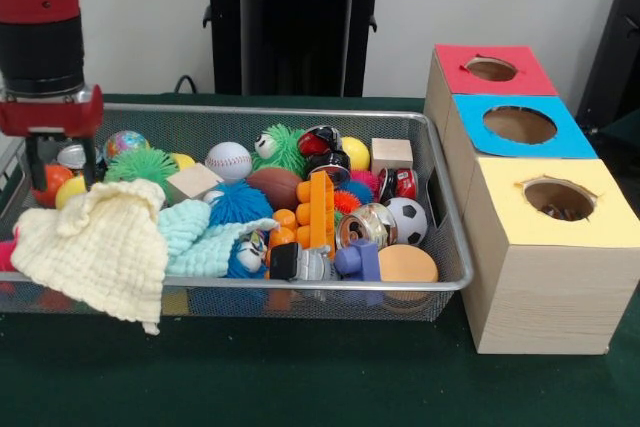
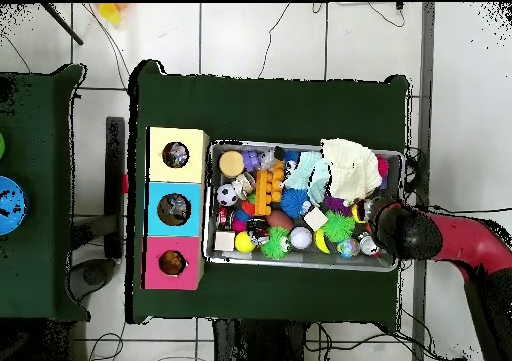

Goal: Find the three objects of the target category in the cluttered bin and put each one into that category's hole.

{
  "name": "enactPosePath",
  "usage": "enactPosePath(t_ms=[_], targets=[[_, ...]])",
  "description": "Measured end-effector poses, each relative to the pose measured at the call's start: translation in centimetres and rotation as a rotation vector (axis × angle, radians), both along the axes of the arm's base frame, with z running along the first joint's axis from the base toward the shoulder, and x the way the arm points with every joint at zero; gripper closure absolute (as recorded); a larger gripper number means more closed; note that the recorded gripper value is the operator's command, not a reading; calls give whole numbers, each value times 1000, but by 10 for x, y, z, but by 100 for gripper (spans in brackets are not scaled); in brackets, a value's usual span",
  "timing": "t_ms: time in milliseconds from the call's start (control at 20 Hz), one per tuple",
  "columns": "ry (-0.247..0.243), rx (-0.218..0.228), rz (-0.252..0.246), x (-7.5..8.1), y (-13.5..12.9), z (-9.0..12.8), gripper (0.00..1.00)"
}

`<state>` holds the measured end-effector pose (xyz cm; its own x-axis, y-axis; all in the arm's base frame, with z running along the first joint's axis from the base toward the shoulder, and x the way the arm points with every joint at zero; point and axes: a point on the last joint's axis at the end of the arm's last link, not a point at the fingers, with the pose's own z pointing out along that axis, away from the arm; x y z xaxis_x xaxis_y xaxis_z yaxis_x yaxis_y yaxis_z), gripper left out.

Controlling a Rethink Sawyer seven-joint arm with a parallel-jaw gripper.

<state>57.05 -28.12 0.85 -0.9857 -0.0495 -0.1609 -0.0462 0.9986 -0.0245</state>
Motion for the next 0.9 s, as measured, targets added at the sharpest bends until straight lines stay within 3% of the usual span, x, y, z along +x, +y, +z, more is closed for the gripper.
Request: enactPosePath(t_ms=[350, 400, 750, 900], targets=[[64, 55, 23, -25, 42, -8, 0], [78, 78, 37, -26, 60, -10, 0], [108, 145, 61, -21, 105, -28, 0], [108, 152, 63, -18, 113, -28, 0]])
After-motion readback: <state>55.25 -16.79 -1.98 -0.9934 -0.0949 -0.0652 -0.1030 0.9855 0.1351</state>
